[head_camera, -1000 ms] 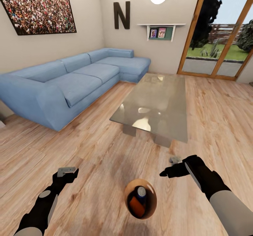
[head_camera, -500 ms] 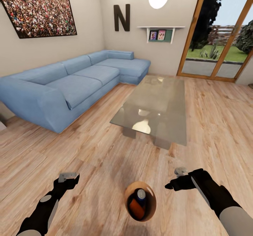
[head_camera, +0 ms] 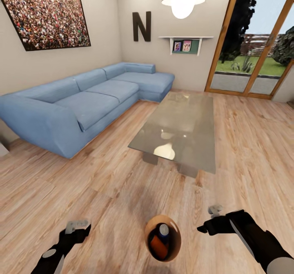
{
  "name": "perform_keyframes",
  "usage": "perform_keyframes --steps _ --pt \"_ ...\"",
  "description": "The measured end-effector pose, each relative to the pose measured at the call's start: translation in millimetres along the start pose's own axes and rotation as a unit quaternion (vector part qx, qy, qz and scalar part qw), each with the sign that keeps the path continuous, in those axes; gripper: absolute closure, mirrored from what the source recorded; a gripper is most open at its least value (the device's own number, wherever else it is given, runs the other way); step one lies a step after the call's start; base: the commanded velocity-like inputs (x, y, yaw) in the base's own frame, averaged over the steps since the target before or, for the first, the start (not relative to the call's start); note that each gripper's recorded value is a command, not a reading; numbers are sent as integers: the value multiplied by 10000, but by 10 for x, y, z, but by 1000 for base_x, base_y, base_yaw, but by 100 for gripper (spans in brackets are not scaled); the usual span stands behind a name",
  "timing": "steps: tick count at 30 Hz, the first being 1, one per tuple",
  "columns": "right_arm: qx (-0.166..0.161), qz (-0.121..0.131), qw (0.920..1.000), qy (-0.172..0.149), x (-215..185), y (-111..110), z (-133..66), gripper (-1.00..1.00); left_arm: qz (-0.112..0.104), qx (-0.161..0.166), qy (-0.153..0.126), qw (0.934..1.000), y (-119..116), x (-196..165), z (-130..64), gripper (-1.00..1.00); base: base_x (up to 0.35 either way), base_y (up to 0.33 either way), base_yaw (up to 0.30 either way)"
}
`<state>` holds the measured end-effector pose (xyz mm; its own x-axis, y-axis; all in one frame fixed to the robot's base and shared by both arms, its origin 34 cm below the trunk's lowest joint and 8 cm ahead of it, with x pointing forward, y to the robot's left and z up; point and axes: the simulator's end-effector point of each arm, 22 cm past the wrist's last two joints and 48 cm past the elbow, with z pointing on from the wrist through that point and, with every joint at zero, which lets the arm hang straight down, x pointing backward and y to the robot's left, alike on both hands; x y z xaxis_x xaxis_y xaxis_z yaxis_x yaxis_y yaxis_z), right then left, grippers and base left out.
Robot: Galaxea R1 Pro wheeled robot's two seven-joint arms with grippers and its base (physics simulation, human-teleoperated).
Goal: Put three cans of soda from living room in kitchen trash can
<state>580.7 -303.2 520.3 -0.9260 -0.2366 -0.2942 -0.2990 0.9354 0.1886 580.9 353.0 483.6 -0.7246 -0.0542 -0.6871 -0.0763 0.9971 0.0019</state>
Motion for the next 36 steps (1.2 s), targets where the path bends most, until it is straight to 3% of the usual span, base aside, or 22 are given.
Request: perform_keyframes --steps 12,18,22,36 --pt "-12 35 9998 218 408 26 -127 -100 41 -30 342 9994 134 416 -285 -100 0 0 0" --pt "42 359 9993 62 705 -103 -238 -100 49 -31 485 9988 223 679 -453 -100 0 0 0" --pt "49 420 9991 44 912 -93 -285 -100 65 -87 623 9980 332 849 -607 -100 0 0 0" --pt "7 719 9961 505 1955 23 -287 -100 103 -177 1186 9927 551 1357 -1136 -100 0 0 0"
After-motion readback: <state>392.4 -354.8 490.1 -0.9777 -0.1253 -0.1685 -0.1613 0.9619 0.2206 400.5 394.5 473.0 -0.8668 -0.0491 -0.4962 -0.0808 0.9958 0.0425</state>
